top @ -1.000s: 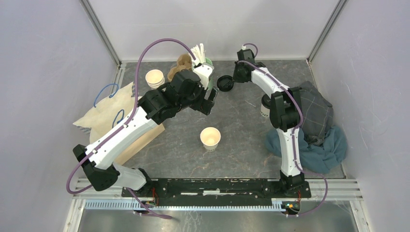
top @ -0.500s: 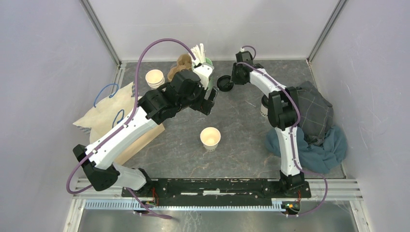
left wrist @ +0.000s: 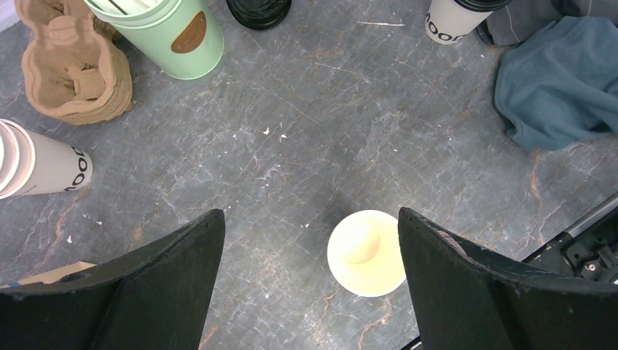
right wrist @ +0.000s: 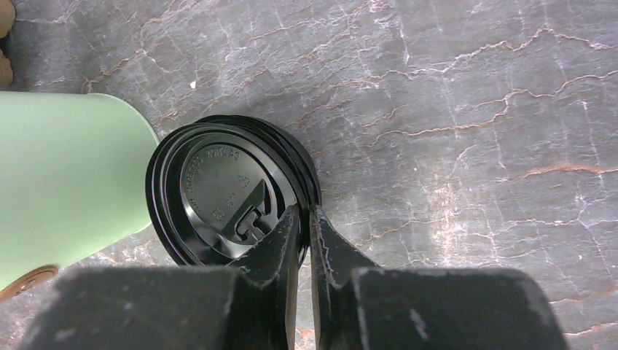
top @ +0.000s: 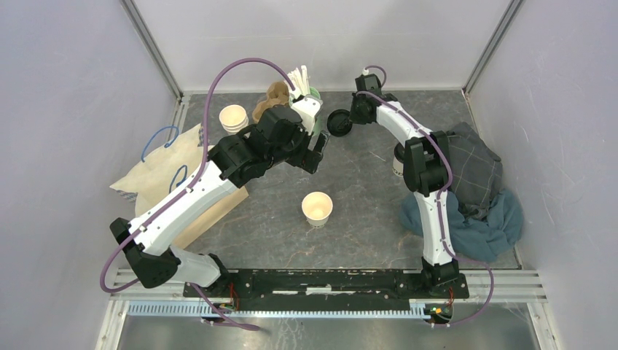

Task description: Pack the takeout coffee

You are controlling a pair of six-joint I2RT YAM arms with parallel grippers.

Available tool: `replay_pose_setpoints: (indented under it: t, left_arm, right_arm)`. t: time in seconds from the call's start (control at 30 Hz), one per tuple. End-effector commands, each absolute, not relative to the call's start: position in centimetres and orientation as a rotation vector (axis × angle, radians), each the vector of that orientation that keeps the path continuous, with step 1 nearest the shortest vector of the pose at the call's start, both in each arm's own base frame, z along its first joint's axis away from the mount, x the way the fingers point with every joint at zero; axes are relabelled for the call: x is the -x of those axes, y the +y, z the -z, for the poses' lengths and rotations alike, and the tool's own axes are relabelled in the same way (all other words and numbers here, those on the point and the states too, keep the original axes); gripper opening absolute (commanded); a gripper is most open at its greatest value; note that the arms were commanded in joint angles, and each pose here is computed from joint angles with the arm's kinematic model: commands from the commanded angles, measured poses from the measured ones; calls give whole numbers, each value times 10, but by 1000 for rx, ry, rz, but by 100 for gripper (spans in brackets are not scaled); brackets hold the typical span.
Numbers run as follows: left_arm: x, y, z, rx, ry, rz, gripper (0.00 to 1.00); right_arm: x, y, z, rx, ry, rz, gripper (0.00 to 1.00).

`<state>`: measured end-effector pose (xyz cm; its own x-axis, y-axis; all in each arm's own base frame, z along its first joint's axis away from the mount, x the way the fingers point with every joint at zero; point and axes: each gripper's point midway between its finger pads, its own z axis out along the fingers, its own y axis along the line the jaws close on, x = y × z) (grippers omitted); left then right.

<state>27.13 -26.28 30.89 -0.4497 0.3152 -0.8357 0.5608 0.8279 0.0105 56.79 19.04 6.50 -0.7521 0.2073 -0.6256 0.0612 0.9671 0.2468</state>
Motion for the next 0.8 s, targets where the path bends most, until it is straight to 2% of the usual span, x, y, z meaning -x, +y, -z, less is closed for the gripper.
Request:
replay_pose_setpoints:
  t: [0.0,0.17,0.3,0.53,0.77]
  left_arm:
    - [-272,-262,-324,-673,2010,347,94]
    - [-270,-264,-327,-668,2009,373,94]
    - [-265,-272,-328,-662,2020,431,94]
    - [-258,-282,-339,-616,2044,551,95]
    - [-251,-292,-340,-529,2082,690,95]
  right_arm:
    - [-575,181,-106,-203,2348,-253,13]
    - [-568,179,-128,-179,2331,-257,17]
    - [-559,177,-141,-164,2325,-286,17]
    - [-519,185,-174,-30,2341,-415,3]
    - [-456,188,-202,116,2364,-544,0]
